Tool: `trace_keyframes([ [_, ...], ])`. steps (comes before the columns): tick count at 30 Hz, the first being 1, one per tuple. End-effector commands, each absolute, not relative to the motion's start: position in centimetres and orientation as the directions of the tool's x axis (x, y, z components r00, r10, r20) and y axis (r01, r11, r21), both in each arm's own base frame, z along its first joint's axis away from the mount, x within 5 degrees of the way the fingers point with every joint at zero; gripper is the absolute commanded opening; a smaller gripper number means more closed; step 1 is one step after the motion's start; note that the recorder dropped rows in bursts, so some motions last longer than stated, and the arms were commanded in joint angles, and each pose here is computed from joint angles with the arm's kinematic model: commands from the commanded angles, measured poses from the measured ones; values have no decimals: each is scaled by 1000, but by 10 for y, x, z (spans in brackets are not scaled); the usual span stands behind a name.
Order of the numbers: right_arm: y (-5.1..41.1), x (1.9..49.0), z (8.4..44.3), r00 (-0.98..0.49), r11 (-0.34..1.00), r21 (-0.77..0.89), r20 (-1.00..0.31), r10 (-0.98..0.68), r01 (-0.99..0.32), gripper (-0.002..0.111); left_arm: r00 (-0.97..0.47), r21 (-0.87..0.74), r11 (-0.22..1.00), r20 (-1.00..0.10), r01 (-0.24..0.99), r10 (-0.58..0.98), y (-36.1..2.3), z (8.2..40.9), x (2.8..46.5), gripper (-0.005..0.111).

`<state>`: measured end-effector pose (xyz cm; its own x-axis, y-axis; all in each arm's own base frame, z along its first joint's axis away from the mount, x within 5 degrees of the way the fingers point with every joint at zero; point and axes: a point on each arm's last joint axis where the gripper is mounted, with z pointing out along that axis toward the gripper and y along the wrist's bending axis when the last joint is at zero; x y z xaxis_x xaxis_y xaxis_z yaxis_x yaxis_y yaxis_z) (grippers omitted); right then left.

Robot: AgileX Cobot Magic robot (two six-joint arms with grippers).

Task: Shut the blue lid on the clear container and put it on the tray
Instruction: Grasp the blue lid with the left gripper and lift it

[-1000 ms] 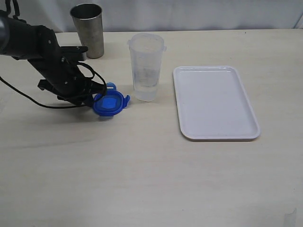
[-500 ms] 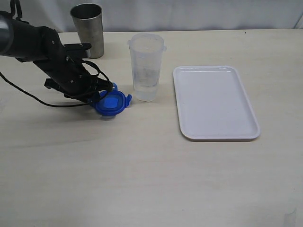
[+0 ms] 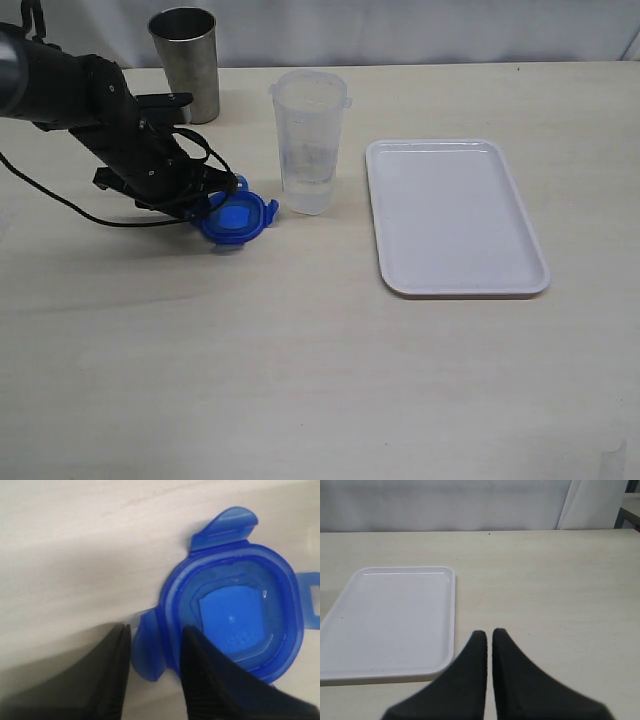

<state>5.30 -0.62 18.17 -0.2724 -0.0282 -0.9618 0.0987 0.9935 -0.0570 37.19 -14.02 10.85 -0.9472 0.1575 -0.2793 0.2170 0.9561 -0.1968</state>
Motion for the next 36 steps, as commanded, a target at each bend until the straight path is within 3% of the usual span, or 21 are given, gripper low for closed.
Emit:
trace_keyframes([
  [1, -6, 53, 182, -261, 993, -63, -965, -35, 100, 4, -949, -202, 954, -269, 221, 163, -142, 109, 371, 32],
  [11, -6, 53, 182, -261, 993, -63, -965, -35, 100, 4, -949, -199, 954, -266, 224, 168, -142, 108, 371, 5],
  [28, -6, 53, 182, -261, 993, -63, -965, -35, 100, 4, -910, -98, 930, -265, 355, 319, -136, 107, 371, 0],
  [36, -6, 53, 182, -261, 993, -63, -965, -35, 100, 4, -851, -19, 909, -360, 416, 382, -132, 137, 375, 0],
])
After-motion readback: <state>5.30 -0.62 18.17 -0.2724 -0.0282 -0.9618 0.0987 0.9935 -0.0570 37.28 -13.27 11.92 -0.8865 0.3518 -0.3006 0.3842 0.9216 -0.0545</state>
